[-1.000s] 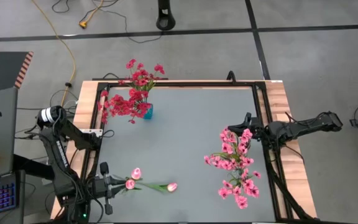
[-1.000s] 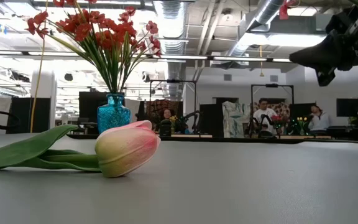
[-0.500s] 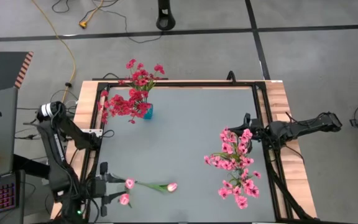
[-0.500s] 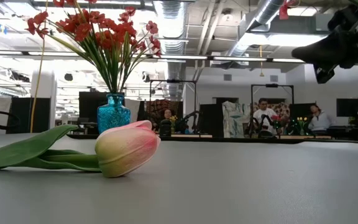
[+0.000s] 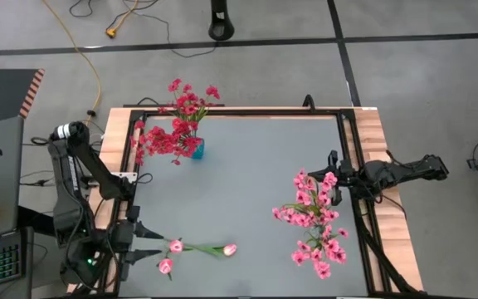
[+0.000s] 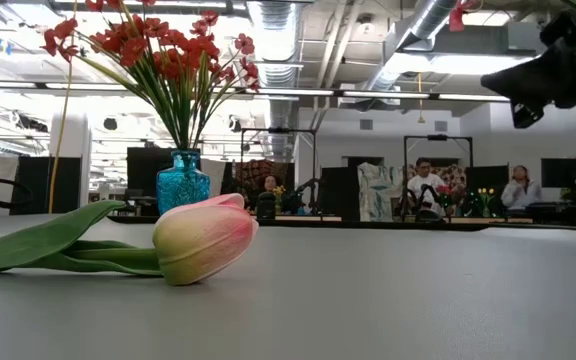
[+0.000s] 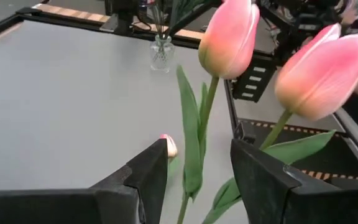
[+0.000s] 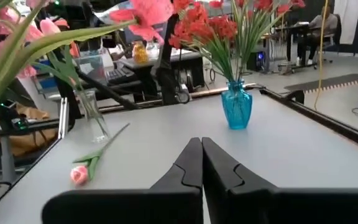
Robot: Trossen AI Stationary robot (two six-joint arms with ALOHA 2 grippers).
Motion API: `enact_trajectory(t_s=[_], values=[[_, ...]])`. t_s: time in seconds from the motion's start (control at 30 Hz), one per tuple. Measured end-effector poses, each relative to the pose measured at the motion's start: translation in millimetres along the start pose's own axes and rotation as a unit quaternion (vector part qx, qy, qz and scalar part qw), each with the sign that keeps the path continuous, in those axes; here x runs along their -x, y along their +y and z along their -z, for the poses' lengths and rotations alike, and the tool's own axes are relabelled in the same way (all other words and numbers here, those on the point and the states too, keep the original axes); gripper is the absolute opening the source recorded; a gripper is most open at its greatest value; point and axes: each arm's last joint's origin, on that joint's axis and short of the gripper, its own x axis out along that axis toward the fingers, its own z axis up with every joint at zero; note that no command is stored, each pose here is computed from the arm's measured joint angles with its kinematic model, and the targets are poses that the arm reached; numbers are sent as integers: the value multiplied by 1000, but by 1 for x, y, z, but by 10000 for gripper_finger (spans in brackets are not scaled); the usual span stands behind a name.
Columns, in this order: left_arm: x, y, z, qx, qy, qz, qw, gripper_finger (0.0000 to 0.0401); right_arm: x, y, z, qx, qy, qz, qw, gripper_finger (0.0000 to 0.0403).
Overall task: Sort flowers into vase by color
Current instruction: Put the pink tulip into the left transparent vase
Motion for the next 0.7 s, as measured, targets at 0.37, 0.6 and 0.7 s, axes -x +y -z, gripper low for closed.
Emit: enact_trajectory(t_s=[0.37, 0.6, 0.7], values=[[4, 15, -15, 21, -27, -17, 999, 163, -1, -1, 8, 2, 27, 5, 1000, 30], [0, 29, -30, 27, -16, -23, 999, 162, -6, 1, 14, 17, 11, -8, 1000, 30], [-7, 34, -34, 16, -5, -30, 999, 162, -7, 0, 14, 18, 11, 2, 1000, 32]])
